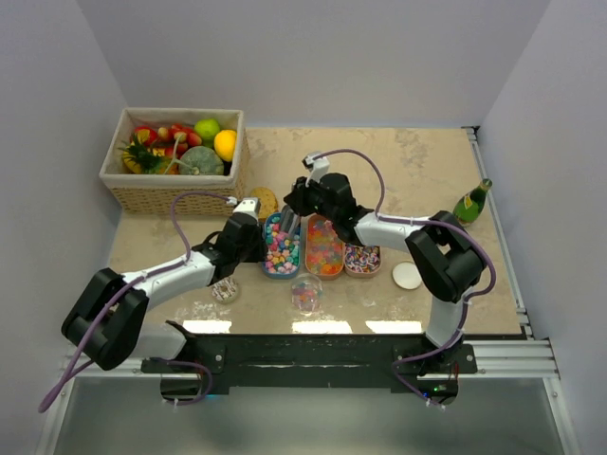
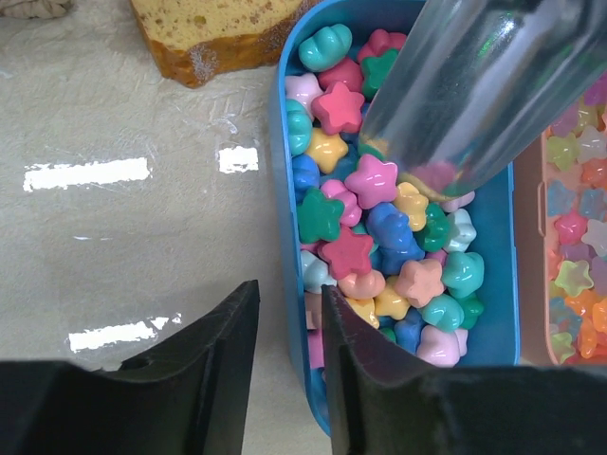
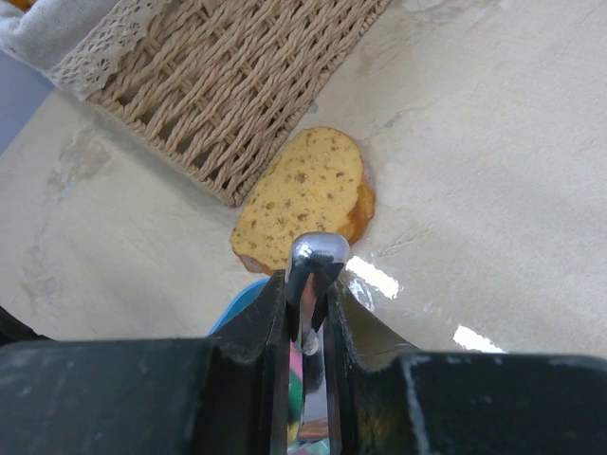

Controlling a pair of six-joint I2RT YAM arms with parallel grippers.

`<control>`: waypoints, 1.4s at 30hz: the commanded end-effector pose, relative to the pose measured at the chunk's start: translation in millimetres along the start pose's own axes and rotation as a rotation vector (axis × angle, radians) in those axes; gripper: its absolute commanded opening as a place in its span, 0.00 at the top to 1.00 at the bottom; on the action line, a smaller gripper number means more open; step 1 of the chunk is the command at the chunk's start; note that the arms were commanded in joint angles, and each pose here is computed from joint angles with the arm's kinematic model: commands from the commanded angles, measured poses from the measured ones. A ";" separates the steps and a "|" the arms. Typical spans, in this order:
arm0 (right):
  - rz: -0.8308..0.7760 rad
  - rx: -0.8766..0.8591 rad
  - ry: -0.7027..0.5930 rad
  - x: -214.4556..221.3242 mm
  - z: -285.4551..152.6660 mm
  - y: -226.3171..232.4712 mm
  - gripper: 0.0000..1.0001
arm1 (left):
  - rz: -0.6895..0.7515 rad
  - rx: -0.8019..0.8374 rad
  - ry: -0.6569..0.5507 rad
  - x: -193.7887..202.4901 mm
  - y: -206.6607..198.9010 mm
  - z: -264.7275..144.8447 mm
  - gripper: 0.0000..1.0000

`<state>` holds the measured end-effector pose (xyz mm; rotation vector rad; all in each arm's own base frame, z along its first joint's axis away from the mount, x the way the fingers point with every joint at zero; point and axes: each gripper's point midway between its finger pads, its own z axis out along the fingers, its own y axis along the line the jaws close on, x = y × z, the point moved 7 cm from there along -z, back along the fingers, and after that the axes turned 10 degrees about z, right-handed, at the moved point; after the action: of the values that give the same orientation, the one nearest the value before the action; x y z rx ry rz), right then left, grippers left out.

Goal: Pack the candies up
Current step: Scoop the fake candies from the storage box.

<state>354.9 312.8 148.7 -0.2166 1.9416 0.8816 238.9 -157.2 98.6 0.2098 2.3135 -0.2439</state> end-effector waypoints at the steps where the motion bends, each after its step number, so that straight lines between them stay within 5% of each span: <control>1: 0.036 -0.060 -0.029 -0.5 0.3 11.6 1.00 | -0.026 0.029 -0.027 -5.4 -3.7 4.9 0.66; 12: 0.181 -0.034 0.072 33.7 -7.8 2.4 1.00 | -0.024 0.031 -0.023 -5.2 -4.2 8.3 0.81; 42: 0.432 -0.074 0.303 76.0 -1.3 5.6 1.00 | -0.019 -0.003 -0.092 -23.7 -0.8 -5.6 0.84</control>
<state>327.7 325.4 107.7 0.0610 2.1463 1.2265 238.9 -154.8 98.9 0.2038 2.3151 -0.2324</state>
